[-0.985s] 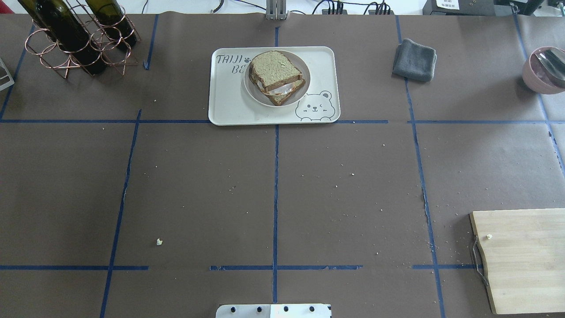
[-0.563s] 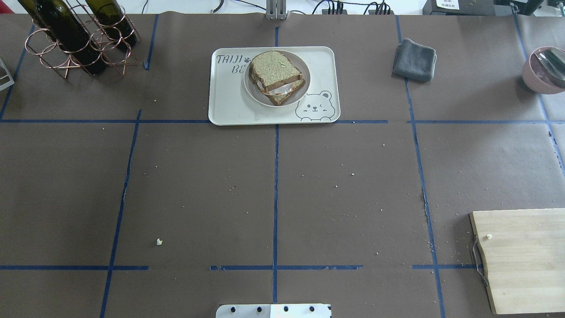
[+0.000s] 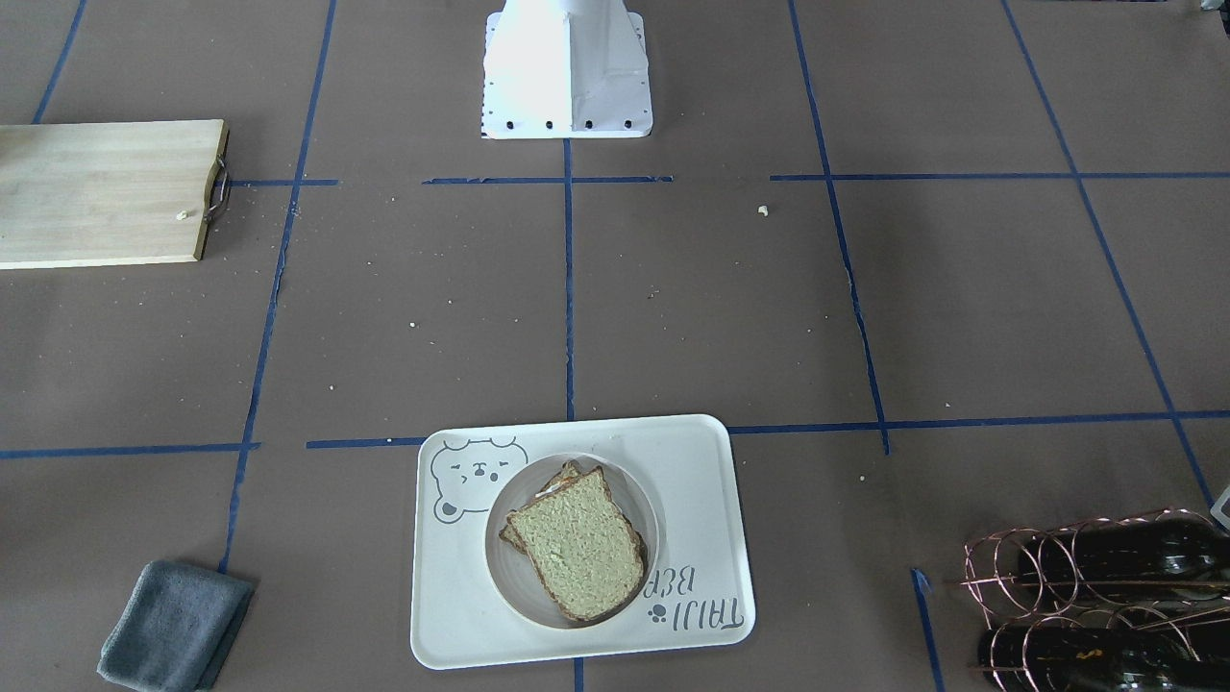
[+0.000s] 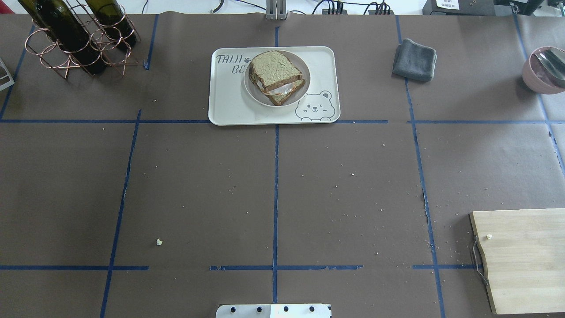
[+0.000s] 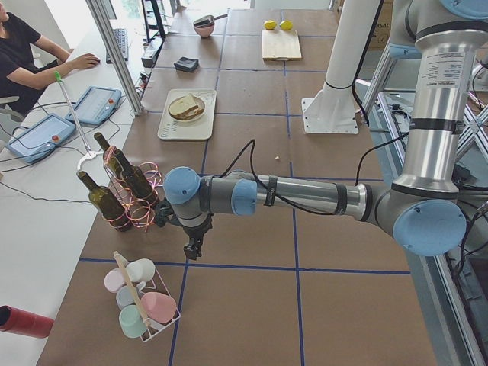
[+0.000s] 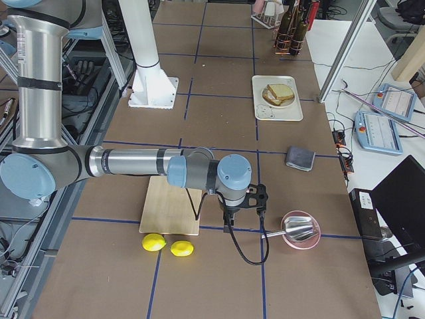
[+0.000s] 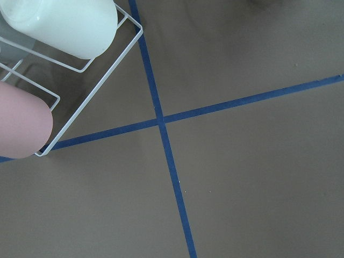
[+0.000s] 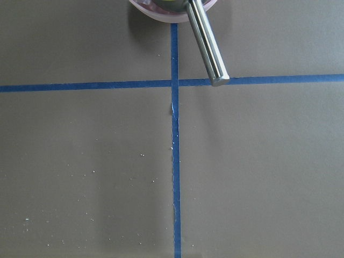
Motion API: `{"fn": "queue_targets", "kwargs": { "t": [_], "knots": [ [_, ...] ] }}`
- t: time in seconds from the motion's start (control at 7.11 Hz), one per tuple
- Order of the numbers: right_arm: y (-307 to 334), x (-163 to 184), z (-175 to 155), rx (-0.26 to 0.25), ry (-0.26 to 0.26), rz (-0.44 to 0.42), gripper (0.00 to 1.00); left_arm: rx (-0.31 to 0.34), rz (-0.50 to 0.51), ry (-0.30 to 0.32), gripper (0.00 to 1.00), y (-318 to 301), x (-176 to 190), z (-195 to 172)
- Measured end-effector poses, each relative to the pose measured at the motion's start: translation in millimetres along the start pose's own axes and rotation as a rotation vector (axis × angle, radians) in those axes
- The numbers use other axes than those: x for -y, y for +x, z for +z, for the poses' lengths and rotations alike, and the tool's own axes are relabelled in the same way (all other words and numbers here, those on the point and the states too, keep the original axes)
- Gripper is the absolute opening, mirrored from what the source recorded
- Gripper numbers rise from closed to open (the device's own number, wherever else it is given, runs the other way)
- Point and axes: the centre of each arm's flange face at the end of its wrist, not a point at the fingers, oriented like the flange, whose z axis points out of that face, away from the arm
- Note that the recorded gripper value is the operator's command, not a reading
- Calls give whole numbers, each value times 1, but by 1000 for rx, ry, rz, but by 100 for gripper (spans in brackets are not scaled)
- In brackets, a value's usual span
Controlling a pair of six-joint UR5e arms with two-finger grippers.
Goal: Make sandwich and place on tray
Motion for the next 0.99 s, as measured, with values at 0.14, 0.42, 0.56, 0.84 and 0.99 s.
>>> {"fn": "queue_targets", "kwargs": {
  "t": [0.14, 0.42, 0.56, 0.84, 0.99],
  "knots": [
    [0, 0, 0, 0, 0, 0, 100, 0, 0, 0, 100, 0, 0, 0],
    [-1, 1, -1, 0, 2, -2, 100, 0, 1, 1, 100, 0, 0, 0],
    [-1, 1, -1, 0, 3, -3, 100, 0, 1, 0, 100, 0, 0, 0],
    [-2, 1, -2, 0, 4, -3, 100, 0, 2, 0, 100, 1, 0, 0],
    [-2, 1, -2, 0, 4, -3, 100, 0, 2, 0, 100, 1, 0, 0]
  ]
}}
